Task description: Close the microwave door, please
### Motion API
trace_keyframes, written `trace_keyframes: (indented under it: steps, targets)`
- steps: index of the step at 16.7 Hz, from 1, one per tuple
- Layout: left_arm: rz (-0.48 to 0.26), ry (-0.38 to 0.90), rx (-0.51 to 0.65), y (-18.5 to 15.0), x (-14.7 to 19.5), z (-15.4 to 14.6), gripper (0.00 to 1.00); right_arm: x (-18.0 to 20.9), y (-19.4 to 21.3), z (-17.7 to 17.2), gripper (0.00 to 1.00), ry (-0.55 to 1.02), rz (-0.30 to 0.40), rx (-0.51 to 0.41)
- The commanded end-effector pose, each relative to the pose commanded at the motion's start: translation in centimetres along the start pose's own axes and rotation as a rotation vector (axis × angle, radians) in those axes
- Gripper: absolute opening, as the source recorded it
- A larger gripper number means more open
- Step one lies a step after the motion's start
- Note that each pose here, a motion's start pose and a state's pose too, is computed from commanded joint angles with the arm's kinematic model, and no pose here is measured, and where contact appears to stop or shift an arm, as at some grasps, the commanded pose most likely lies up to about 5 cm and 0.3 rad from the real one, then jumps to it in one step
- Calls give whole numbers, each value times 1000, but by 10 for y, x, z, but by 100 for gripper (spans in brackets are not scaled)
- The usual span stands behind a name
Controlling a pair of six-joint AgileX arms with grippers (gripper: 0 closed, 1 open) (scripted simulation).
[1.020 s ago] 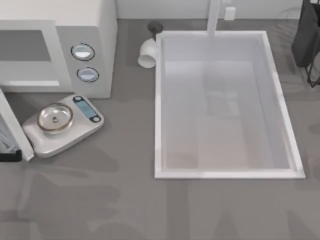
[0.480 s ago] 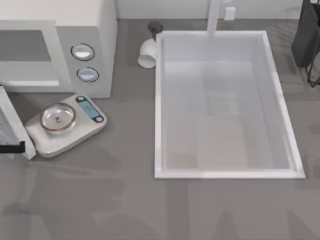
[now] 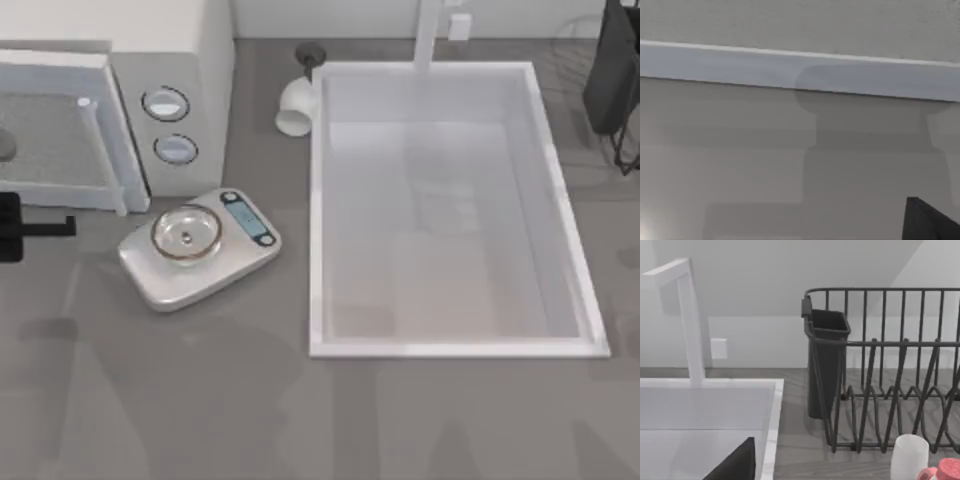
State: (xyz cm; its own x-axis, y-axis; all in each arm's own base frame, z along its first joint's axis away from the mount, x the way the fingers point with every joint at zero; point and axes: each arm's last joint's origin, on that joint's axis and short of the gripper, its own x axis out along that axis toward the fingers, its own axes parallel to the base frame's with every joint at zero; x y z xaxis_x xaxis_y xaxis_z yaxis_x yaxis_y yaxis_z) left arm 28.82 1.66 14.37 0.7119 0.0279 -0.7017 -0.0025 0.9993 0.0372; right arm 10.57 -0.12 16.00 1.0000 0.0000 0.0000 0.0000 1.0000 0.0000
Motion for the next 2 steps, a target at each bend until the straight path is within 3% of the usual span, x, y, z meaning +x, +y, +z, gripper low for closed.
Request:
trace_keyframes:
  steps: [2]
  targets:
    - [1, -9, 0, -1, 5, 5, 0, 0, 0, 0, 100, 0, 0, 0]
